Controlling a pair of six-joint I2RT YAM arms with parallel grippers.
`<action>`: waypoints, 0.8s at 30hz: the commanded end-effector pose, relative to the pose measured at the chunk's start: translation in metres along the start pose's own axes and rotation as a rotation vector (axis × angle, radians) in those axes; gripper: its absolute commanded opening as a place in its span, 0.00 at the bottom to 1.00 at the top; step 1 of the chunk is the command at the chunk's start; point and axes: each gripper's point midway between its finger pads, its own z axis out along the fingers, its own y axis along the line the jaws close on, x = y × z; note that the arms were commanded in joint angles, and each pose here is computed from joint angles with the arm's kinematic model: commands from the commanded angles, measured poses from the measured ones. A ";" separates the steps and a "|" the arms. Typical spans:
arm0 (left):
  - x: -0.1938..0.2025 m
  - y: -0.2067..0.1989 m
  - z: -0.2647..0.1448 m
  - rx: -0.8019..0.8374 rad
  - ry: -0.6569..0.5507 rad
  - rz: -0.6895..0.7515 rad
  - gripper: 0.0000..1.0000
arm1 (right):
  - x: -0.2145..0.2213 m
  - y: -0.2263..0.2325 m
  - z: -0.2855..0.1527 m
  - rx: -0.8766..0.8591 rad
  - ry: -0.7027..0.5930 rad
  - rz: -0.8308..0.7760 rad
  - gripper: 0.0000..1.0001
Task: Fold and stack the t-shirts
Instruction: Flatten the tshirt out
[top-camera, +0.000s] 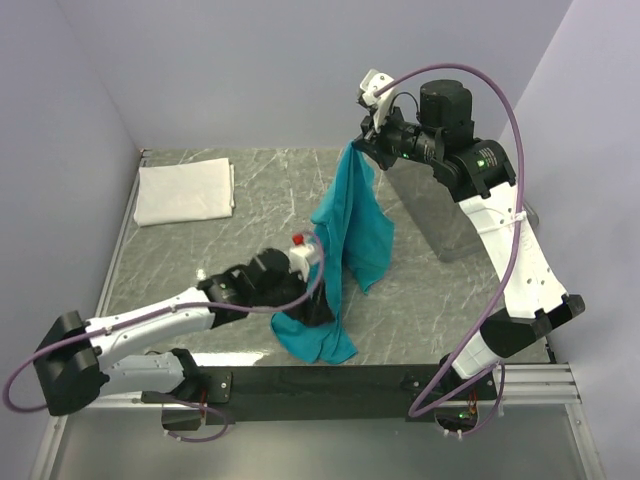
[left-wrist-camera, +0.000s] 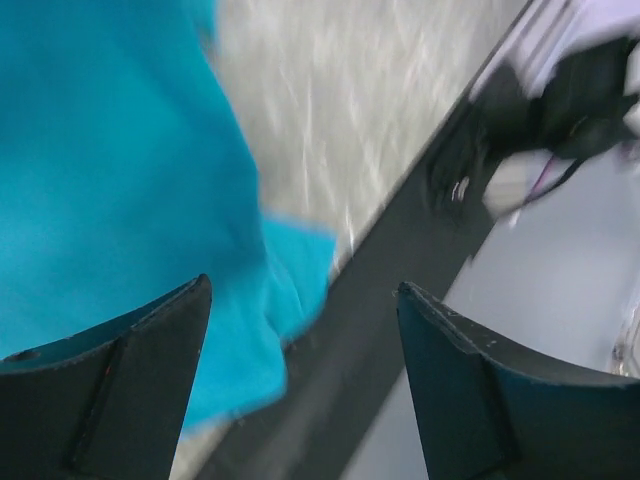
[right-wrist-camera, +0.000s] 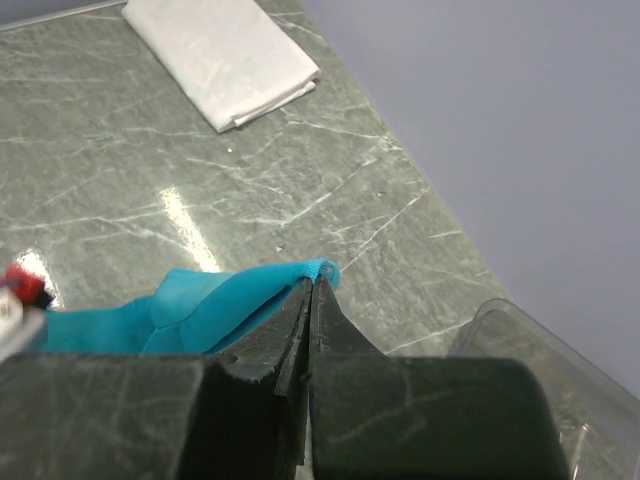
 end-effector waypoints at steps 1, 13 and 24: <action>0.045 0.012 0.003 -0.183 0.121 -0.071 0.80 | -0.012 -0.014 -0.003 0.059 -0.046 0.011 0.00; 0.102 0.037 0.027 -0.399 0.323 -0.038 0.59 | 0.001 -0.016 0.004 0.057 -0.018 0.040 0.00; 0.099 0.026 0.040 -0.336 0.342 0.005 0.50 | 0.013 -0.017 0.007 0.052 0.007 0.059 0.00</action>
